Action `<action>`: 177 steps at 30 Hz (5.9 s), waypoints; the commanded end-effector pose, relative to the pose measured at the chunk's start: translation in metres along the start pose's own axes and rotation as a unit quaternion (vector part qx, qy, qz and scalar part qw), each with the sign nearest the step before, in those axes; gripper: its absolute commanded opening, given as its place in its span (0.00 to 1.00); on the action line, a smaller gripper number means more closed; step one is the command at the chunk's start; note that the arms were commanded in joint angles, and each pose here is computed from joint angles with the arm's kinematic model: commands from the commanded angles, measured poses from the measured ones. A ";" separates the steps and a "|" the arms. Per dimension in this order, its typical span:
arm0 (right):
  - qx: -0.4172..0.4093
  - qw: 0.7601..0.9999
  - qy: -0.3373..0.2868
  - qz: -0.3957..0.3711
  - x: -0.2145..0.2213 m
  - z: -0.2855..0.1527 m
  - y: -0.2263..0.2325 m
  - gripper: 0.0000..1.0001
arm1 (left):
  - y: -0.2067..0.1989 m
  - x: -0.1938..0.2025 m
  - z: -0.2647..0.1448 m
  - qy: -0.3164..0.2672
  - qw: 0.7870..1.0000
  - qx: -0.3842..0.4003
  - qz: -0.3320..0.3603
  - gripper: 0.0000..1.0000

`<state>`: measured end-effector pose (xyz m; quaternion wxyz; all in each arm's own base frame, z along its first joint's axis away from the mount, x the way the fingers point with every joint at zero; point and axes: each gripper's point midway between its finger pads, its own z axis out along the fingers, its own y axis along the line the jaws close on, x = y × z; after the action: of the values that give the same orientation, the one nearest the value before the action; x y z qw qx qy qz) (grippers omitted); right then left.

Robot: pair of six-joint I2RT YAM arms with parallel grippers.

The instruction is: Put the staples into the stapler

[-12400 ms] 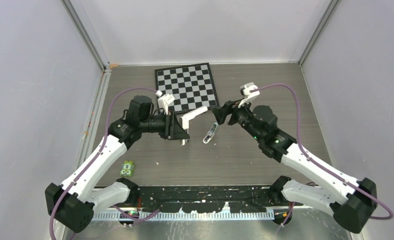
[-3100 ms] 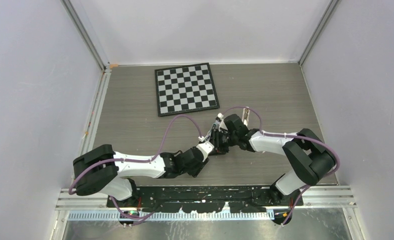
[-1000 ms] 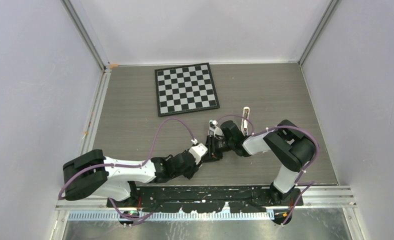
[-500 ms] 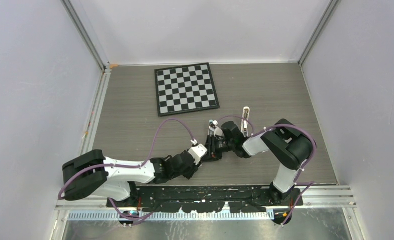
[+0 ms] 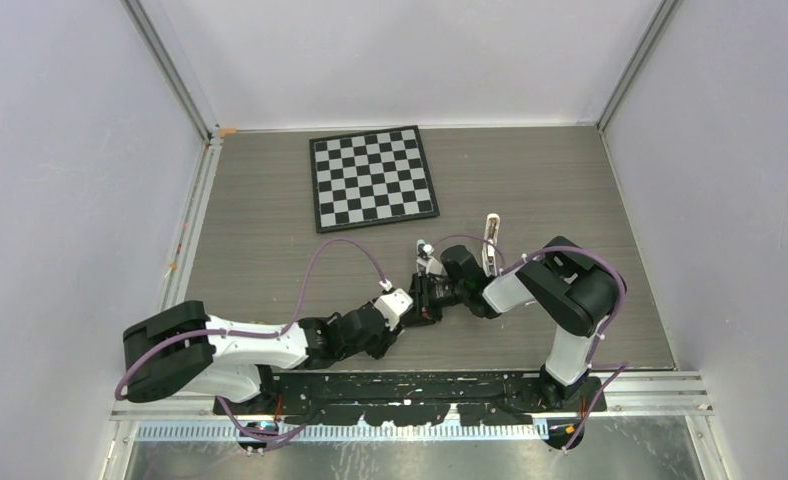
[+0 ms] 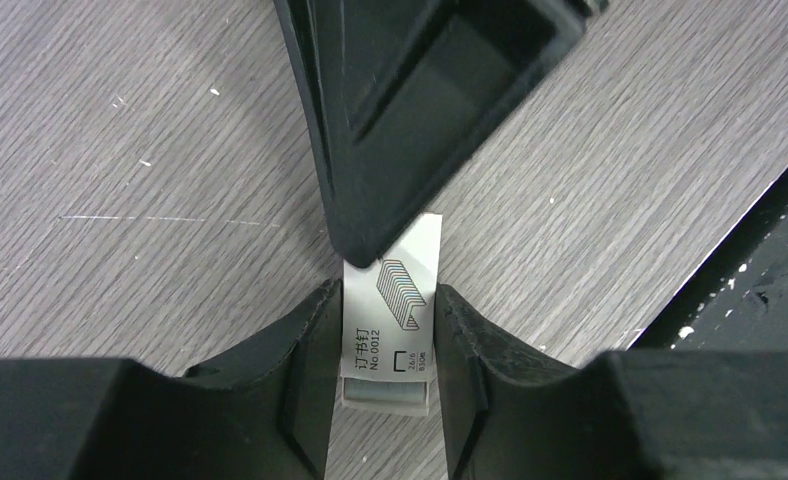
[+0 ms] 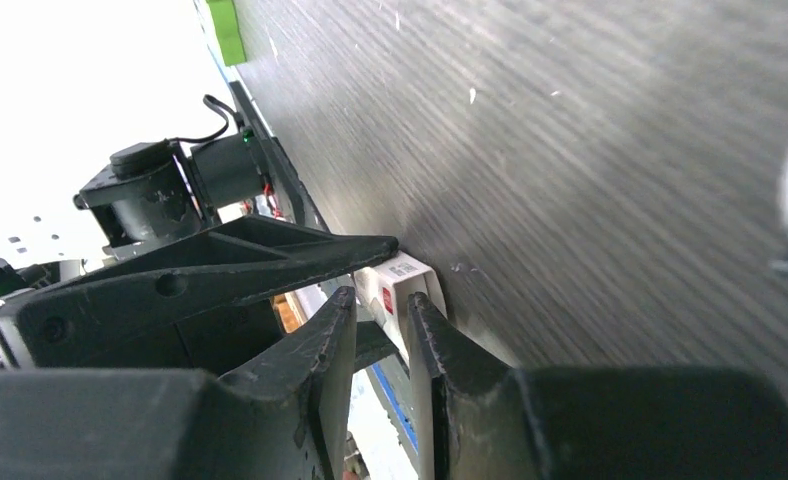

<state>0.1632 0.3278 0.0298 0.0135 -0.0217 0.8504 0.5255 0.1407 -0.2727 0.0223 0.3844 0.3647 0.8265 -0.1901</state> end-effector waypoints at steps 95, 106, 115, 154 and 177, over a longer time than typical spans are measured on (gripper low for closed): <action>0.012 0.998 -0.036 -0.058 -0.008 -0.054 -0.001 0.01 | -0.014 -0.013 -0.001 0.038 0.999 0.023 0.021 0.66; 0.011 0.998 -0.032 -0.055 -0.007 -0.054 -0.001 0.01 | -0.025 -0.013 0.016 0.051 0.997 0.046 0.036 0.61; 0.015 0.998 -0.037 -0.057 -0.009 -0.054 -0.004 0.01 | -0.024 -0.007 0.011 0.057 0.997 0.048 0.032 0.55; 0.047 0.996 -0.060 -0.053 -0.017 -0.078 -0.018 0.01 | -0.019 -0.003 0.008 0.057 0.997 0.040 0.029 0.28; 0.169 0.948 -0.270 -0.030 -0.085 -0.165 -0.026 0.01 | -0.010 -0.026 0.000 0.035 0.999 0.006 0.006 0.41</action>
<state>0.2202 0.1809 0.0620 0.1948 0.0867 0.8997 0.3808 0.1354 -0.2839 0.0214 0.3275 0.4048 0.8371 -0.1676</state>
